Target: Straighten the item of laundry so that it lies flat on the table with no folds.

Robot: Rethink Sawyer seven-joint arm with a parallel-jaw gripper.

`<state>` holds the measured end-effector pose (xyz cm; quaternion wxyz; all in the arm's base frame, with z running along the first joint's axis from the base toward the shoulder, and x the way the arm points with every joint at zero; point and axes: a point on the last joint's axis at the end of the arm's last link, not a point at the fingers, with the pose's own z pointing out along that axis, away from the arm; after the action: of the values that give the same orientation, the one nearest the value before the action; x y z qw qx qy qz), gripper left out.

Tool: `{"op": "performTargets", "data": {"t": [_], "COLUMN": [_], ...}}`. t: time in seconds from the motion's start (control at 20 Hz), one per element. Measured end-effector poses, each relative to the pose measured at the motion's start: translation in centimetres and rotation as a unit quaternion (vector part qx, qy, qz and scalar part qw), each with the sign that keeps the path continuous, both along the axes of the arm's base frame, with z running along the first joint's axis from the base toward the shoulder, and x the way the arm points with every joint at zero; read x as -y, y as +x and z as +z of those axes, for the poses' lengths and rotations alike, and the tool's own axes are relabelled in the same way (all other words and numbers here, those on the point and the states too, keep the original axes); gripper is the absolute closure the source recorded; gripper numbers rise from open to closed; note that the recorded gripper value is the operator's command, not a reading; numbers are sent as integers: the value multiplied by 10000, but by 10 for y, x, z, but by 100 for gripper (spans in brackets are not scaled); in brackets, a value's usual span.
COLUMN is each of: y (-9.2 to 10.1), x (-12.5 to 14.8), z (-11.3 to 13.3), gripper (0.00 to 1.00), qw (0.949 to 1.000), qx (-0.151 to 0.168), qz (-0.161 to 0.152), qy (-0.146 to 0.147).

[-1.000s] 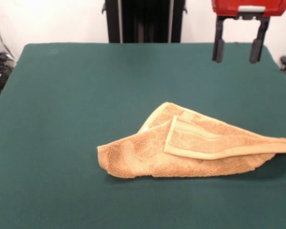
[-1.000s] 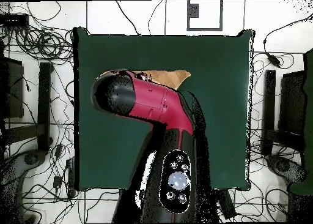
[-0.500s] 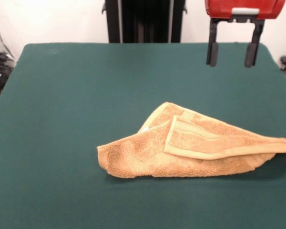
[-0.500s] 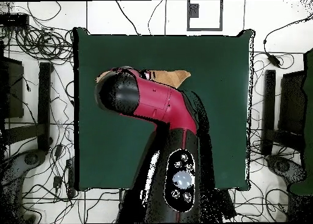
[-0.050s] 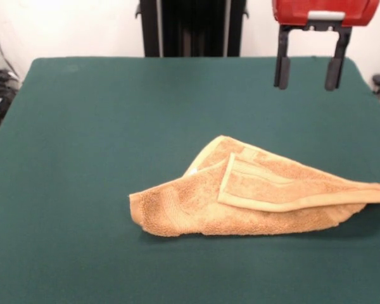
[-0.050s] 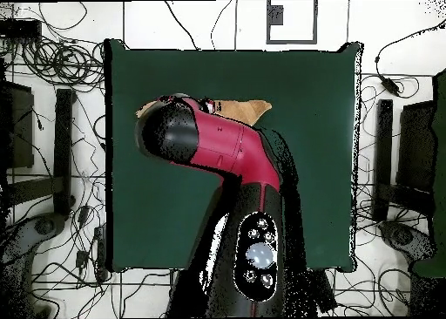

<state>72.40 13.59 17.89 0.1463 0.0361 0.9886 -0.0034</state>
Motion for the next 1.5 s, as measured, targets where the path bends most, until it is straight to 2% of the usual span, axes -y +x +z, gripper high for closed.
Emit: {"op": "performTargets", "data": {"t": [0.3,0.6,0.85,1.2,1.5], "y": [7,28,37,36,38], "x": [-11,-17,-16,7,28], "z": [-10,-27,-43,-88,-113], "gripper": [0,0,0,0,0], "qw": [9999,9997,9997,9997,9997], "qx": [6,50,39,-213,-239], "qz": [107,206,234,104,-46], "qy": [-33,-72,-99,-94,29]}}
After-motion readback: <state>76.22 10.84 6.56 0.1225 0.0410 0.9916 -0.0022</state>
